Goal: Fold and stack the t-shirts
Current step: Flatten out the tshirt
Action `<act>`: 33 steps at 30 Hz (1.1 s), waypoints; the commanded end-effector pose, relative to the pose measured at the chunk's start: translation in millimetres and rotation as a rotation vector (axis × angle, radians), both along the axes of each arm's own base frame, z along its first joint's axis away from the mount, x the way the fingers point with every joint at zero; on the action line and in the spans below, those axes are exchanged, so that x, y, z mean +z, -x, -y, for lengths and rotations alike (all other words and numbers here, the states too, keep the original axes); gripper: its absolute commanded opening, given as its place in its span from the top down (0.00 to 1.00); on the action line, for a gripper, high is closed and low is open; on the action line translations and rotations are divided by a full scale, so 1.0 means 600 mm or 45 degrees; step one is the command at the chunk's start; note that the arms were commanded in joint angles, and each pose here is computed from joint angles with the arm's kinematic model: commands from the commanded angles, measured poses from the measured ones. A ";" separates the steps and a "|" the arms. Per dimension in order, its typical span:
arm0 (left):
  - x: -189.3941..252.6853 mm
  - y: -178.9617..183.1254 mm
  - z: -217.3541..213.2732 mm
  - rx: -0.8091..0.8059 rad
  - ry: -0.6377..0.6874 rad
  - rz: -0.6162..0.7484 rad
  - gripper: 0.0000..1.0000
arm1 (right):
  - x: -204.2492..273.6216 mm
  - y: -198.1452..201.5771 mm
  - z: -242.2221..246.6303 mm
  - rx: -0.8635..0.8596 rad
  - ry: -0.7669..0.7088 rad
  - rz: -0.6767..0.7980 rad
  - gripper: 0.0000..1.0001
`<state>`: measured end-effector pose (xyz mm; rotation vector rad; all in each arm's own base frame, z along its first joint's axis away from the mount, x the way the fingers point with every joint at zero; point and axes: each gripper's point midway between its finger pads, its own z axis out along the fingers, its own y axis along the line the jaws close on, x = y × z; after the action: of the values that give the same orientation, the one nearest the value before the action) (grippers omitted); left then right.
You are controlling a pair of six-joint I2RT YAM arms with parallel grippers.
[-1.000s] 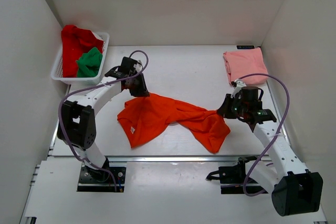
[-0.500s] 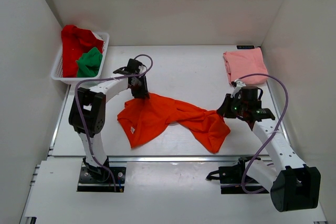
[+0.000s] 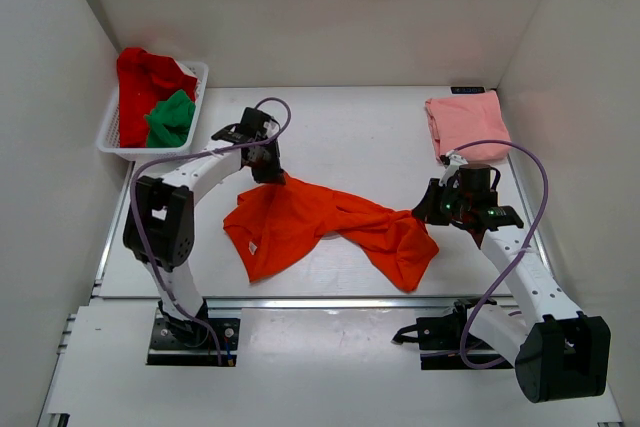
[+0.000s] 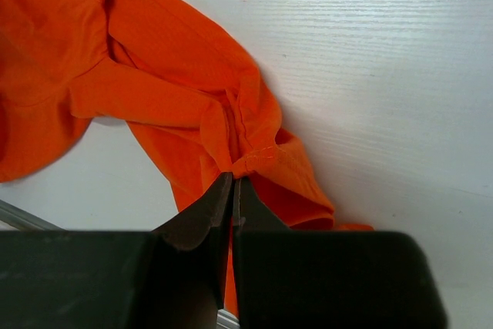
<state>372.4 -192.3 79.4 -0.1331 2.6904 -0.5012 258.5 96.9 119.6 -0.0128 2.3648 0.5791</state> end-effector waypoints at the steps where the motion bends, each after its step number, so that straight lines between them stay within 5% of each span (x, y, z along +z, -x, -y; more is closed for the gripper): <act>1: 0.103 0.001 0.011 -0.021 0.096 0.136 1.00 | 0.022 -0.008 -0.004 0.001 -0.012 0.067 1.00; 7: 0.242 0.002 0.000 0.022 0.182 0.385 1.00 | 0.086 -0.026 0.010 -0.028 0.010 0.209 1.00; 13: 0.586 0.036 -0.077 0.212 0.440 1.078 1.00 | 0.314 -0.044 0.023 -0.023 -0.004 0.666 1.00; 19: 0.803 0.138 -0.139 0.255 0.537 1.459 1.00 | 0.466 0.003 0.010 0.105 0.033 0.962 1.00; 27: 0.873 0.204 -0.146 0.231 0.600 1.569 1.00 | 0.533 0.040 0.010 0.157 0.072 1.038 1.00; 33: 0.773 0.129 -0.125 0.210 0.556 1.366 1.00 | 0.386 -0.006 -0.015 0.220 -0.048 0.666 1.00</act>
<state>255.0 -111.9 589.7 -0.1049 1.3521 -0.8200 243.9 100.1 415.2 -0.3553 1.6359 0.5226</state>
